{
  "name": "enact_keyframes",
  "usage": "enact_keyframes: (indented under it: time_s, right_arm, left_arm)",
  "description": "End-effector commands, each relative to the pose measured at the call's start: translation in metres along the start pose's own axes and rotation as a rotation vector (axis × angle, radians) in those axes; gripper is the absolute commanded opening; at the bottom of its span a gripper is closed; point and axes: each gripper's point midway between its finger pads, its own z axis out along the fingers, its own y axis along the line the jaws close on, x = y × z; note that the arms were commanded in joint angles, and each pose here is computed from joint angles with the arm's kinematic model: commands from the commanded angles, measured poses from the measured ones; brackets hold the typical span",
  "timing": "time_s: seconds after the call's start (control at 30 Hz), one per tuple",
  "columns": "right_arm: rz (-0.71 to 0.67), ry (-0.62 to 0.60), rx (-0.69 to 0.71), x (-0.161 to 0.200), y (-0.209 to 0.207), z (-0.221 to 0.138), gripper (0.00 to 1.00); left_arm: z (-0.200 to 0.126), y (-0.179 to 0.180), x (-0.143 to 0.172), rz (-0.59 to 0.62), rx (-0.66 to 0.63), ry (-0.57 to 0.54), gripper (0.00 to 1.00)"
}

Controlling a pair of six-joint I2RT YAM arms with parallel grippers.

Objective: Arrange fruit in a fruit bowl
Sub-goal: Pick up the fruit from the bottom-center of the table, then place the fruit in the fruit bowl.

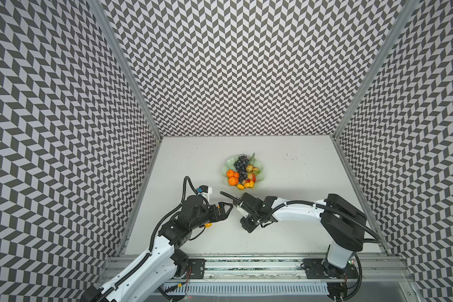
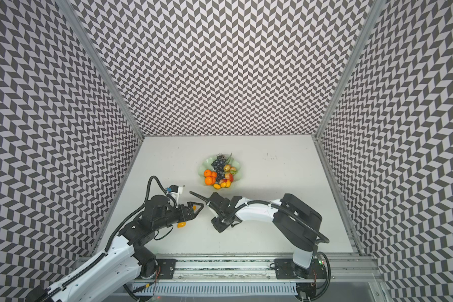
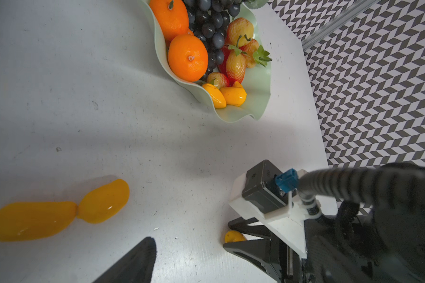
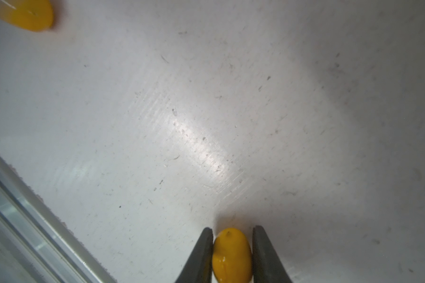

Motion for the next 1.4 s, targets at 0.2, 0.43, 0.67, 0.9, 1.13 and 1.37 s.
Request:
enact_keyframes:
  time_s: [0.2, 0.43, 0.67, 0.9, 1.13, 1.37]
  right_arm:
    - [-0.004, -0.012, 0.011, 0.0, 0.0, -0.004, 0.23]
    - [0.014, -0.063, -0.009, -0.006, 0.001, -0.019, 0.22]
    - [0.041, -0.096, -0.001, -0.011, -0.011, -0.036, 0.22]
    - [0.071, -0.168, -0.003, -0.04, -0.028, -0.066, 0.22]
    - [0.12, -0.237, -0.012, -0.077, -0.05, -0.088, 0.2]
    - [0.157, -0.306, 0.0, -0.119, -0.07, -0.103, 0.19]
  left_arm:
    - [-0.001, 0.0, -0.003, -0.003, -0.009, -0.013, 1.0]
    - [-0.003, -0.004, -0.008, 0.003, -0.006, -0.03, 1.0]
    - [0.0, -0.014, -0.021, 0.022, 0.011, -0.047, 1.0]
    - [0.003, -0.026, -0.043, 0.043, 0.028, -0.093, 1.0]
    - [0.007, -0.03, -0.075, 0.028, 0.06, -0.141, 1.0]
    - [0.017, -0.033, -0.101, 0.037, 0.063, -0.16, 1.0]
